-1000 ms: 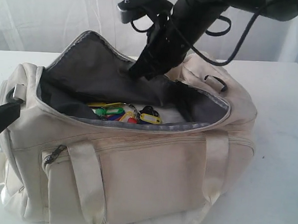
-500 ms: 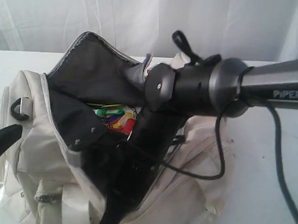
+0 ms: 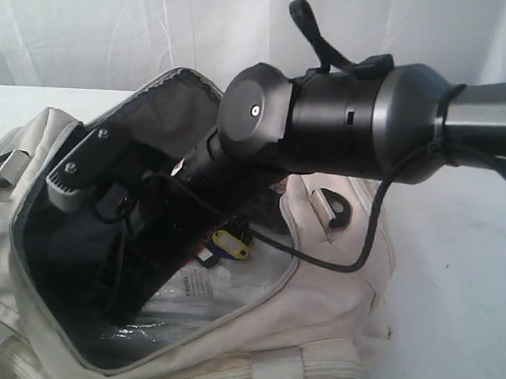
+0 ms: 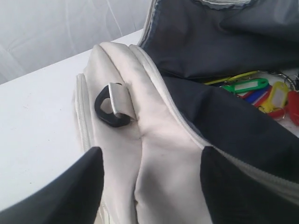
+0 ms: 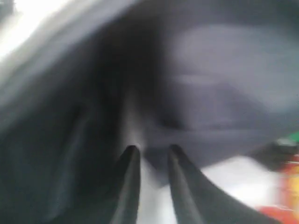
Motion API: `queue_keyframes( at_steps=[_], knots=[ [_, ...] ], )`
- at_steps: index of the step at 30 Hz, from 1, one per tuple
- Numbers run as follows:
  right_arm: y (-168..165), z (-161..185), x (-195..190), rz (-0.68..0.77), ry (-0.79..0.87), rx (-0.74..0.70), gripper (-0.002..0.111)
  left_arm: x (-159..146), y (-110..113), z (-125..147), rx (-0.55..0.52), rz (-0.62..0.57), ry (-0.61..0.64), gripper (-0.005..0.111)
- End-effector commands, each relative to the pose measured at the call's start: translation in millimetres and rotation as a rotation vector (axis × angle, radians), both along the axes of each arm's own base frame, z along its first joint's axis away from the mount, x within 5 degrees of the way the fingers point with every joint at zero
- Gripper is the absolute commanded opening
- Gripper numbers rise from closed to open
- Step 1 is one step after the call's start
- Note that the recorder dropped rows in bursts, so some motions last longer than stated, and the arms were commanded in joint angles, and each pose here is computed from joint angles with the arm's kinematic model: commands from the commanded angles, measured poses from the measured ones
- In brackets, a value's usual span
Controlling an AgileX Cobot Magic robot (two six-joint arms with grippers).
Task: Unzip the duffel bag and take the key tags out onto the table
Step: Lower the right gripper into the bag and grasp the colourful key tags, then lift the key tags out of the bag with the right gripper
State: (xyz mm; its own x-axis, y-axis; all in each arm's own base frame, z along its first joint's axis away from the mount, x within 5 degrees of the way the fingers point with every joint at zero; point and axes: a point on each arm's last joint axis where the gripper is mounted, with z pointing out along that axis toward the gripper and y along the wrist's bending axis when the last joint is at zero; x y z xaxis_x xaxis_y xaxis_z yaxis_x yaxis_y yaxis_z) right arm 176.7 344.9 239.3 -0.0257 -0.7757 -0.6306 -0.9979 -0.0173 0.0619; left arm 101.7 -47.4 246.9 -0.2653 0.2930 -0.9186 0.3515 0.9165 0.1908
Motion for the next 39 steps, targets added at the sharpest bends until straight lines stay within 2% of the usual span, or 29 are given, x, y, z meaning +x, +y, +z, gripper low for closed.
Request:
queue_keyframes(
  at_steps=[1, 4, 6, 15, 20, 29, 35, 37, 39],
  knots=[
    [2, -1, 17, -0.085, -0.11, 0.033, 0.043, 0, -1, 2, -0.011, -0.011, -0.011, 0.063],
    [8, -17, 26, -0.122, -0.148, 0.023, 0.059, 0, -1, 2, -0.013, -0.01, -0.01, 0.063],
    [9, -26, 33, -0.158, -0.183, 0.001, 0.062, 0, -1, 2, -0.013, -0.01, -0.01, 0.063],
    [6, -33, 43, -0.205, -0.267, -0.039, 0.063, -1, -2, 2, -0.026, -0.019, -0.001, 0.063],
    [2, -35, 50, -0.261, -0.237, -0.044, 0.063, -1, -2, 1, -0.03, -0.02, 0.002, 0.063],
    [-7, -9, 46, -0.273, -0.235, -0.017, 0.062, -1, -2, 1, -0.031, -0.019, 0.004, 0.063],
    [-21, 22, 36, -0.249, -0.247, -0.015, 0.062, -1, -2, 1, -0.031, -0.019, 0.004, 0.063],
    [-21, 13, 41, -0.215, -0.307, -0.062, 0.062, -1, -2, 1, -0.031, -0.019, 0.004, 0.063],
    [-18, -11, 47, -0.173, -0.334, -0.158, 0.062, -1, -2, 1, -0.031, -0.019, 0.004, 0.063]
  ],
)
